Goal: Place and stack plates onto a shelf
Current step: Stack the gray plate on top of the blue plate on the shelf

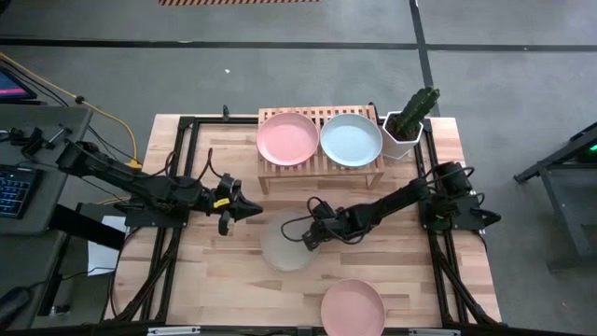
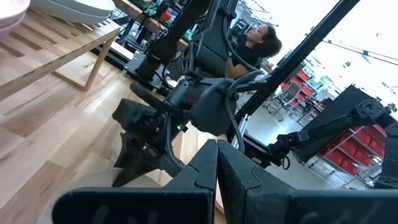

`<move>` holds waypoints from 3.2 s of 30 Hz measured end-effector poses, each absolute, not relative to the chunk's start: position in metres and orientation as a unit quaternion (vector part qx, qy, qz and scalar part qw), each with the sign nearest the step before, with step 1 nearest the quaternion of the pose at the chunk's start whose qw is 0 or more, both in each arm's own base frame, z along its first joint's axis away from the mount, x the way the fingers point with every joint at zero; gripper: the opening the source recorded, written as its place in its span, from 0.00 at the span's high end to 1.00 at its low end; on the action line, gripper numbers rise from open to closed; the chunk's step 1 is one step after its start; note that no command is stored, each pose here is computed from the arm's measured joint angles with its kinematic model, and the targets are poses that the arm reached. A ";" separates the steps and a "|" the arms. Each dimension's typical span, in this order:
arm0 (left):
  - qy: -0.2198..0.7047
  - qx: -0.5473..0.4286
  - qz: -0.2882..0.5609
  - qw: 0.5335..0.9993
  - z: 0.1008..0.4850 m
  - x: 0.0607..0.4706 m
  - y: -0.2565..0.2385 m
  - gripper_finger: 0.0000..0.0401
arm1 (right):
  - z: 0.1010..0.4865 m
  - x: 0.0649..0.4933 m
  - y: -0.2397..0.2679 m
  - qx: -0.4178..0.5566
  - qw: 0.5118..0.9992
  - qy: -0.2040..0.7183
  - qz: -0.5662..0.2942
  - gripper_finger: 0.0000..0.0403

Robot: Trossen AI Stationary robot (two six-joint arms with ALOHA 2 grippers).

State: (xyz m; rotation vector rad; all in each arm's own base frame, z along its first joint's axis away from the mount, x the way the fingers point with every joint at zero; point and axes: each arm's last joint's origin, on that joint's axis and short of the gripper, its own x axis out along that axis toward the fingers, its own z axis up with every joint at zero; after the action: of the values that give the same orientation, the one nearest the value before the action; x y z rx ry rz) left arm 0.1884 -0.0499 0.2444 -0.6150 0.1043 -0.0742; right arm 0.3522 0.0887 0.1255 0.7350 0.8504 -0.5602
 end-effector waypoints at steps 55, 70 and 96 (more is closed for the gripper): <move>0.037 -0.298 -0.007 0.954 0.245 0.193 -0.030 1.00 | 0.336 0.154 -0.070 0.429 0.725 0.118 -0.526 1.00; 0.037 -0.298 -0.007 0.954 0.245 0.193 -0.030 1.00 | 0.331 0.162 -0.073 0.456 0.719 0.139 -0.506 1.00; 0.038 -0.311 -0.006 0.950 0.245 0.193 -0.030 1.00 | 0.336 0.156 -0.066 0.459 0.761 0.195 -0.415 0.46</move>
State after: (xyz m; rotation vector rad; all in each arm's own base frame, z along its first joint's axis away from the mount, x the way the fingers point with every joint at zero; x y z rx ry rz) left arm 0.1927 -0.0302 0.2451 -0.6325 0.0779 -0.0125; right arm 0.1560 -0.0655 0.3360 0.9988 0.4235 -0.9033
